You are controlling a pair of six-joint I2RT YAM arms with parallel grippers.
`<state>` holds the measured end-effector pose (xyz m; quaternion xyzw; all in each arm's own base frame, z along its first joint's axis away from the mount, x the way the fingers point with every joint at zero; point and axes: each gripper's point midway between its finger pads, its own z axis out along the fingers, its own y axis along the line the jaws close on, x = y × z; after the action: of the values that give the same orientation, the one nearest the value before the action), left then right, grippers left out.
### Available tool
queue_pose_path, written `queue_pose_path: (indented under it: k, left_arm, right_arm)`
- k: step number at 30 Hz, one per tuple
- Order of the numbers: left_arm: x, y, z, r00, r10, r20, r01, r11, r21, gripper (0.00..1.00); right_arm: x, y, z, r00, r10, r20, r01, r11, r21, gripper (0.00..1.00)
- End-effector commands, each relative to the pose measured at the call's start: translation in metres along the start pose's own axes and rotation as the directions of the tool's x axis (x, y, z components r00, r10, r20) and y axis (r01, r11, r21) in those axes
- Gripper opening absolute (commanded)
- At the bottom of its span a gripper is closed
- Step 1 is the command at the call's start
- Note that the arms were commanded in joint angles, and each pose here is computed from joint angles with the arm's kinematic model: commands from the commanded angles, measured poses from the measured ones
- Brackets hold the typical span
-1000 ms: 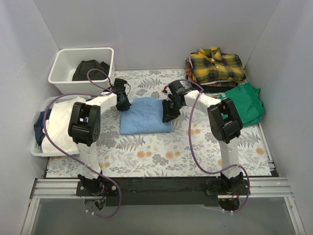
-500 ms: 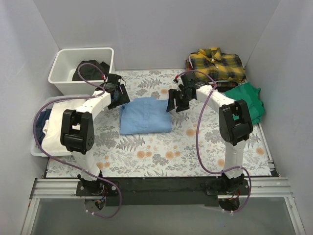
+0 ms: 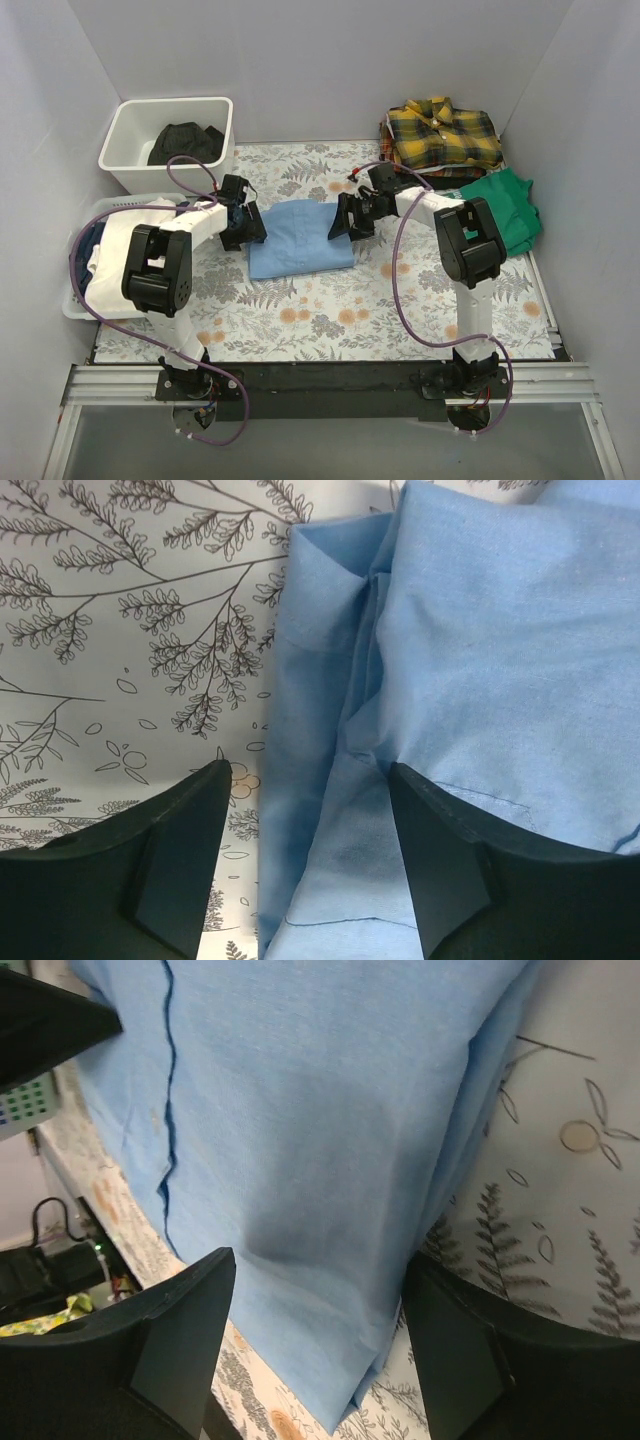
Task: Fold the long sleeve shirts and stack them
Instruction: Fold the shirt
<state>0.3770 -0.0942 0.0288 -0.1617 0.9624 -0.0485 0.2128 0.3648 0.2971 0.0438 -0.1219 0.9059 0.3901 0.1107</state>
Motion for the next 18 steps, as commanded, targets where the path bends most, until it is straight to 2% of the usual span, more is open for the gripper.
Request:
queue_pose_path:
  k: [1, 2, 5, 12, 15, 16, 18]
  left_arm:
    - [0.020, 0.016, 0.011, 0.998, -0.003, -0.055, 0.000, 0.999, -0.054, 0.60]
    - [0.023, 0.018, 0.012, 0.998, 0.004, -0.067, -0.008, 0.998, -0.062, 0.53]
    - [0.035, 0.024, 0.019, 0.995, 0.011, -0.098, -0.018, 0.997, -0.076, 0.40]
    - [0.034, 0.021, 0.021, 0.994, 0.013, -0.105, -0.020, 0.998, -0.063, 0.36]
    - [0.032, 0.020, 0.021, 0.995, 0.015, -0.103, -0.021, 0.998, -0.061, 0.37]
    - [0.031, 0.019, 0.021, 0.995, 0.012, -0.102, -0.018, 0.998, -0.059, 0.37]
    - [0.028, 0.017, 0.019, 0.995, 0.010, -0.096, -0.015, 0.998, -0.055, 0.40]
  right_arm:
    - [0.022, -0.018, 0.030, 0.997, 0.055, -0.052, -0.058, 0.996, -0.069, 0.76]
    - [0.024, -0.020, 0.034, 0.997, 0.054, -0.058, -0.058, 0.996, -0.071, 0.76]
    - [0.033, -0.020, 0.047, 0.994, 0.052, -0.095, -0.060, 0.994, -0.086, 0.76]
    - [0.041, -0.016, 0.062, 0.989, 0.058, -0.135, -0.072, 0.992, -0.103, 0.74]
    - [0.041, -0.015, 0.062, 0.988, 0.064, -0.138, -0.080, 0.991, -0.111, 0.62]
    - [0.042, -0.014, 0.062, 0.988, 0.066, -0.138, -0.082, 0.991, -0.108, 0.47]
    - [0.040, -0.013, 0.059, 0.990, 0.066, -0.127, -0.079, 0.992, -0.099, 0.33]
